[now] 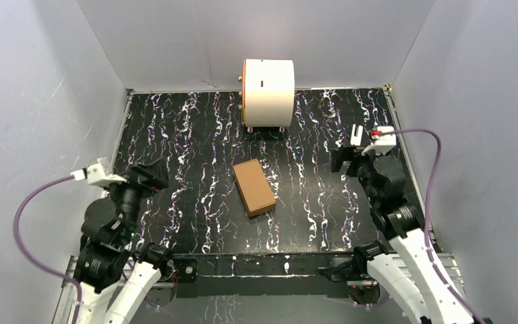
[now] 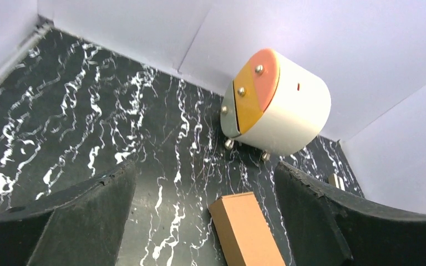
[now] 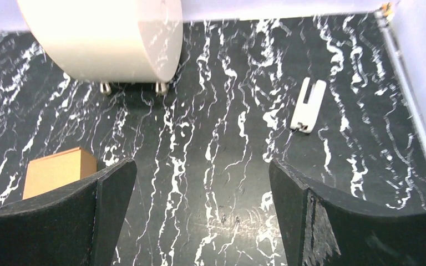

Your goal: Fold the paper box

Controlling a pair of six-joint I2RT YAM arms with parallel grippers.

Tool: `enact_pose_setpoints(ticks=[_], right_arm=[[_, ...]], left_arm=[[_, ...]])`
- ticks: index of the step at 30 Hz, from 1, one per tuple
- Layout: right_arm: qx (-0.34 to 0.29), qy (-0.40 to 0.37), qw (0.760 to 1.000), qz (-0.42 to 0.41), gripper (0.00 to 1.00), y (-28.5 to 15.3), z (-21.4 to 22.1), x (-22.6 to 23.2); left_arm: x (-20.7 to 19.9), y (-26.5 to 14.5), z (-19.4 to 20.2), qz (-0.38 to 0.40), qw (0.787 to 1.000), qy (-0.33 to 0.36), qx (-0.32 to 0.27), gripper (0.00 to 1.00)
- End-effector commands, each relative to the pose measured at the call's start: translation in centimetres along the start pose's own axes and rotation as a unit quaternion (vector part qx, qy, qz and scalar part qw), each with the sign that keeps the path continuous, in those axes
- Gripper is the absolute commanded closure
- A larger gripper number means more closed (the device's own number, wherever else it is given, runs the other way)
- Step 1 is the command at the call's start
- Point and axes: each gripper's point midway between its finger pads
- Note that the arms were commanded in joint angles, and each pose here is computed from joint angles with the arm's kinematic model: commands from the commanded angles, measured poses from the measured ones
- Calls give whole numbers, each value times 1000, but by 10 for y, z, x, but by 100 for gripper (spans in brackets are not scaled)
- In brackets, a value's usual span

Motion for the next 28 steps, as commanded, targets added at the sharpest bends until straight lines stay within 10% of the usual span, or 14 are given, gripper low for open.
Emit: enact_pose_setpoints(ticks=[1,28], right_arm=[[-29,-16,999,29,1,-20,2,-15],[-47,-11,999,18,1,-27,2,-12]], left_arm=[[13,-26,-17,-3,999,34,-32,9],[44,-21,18,1,998,52,-42,9]])
Point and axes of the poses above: each gripper's point midway between its finger pads, its own y axis out along the fingers, its own x axis along the line the jaws close on, z = x × y, and after that the axes turned 13 degrees about -y, right-handed
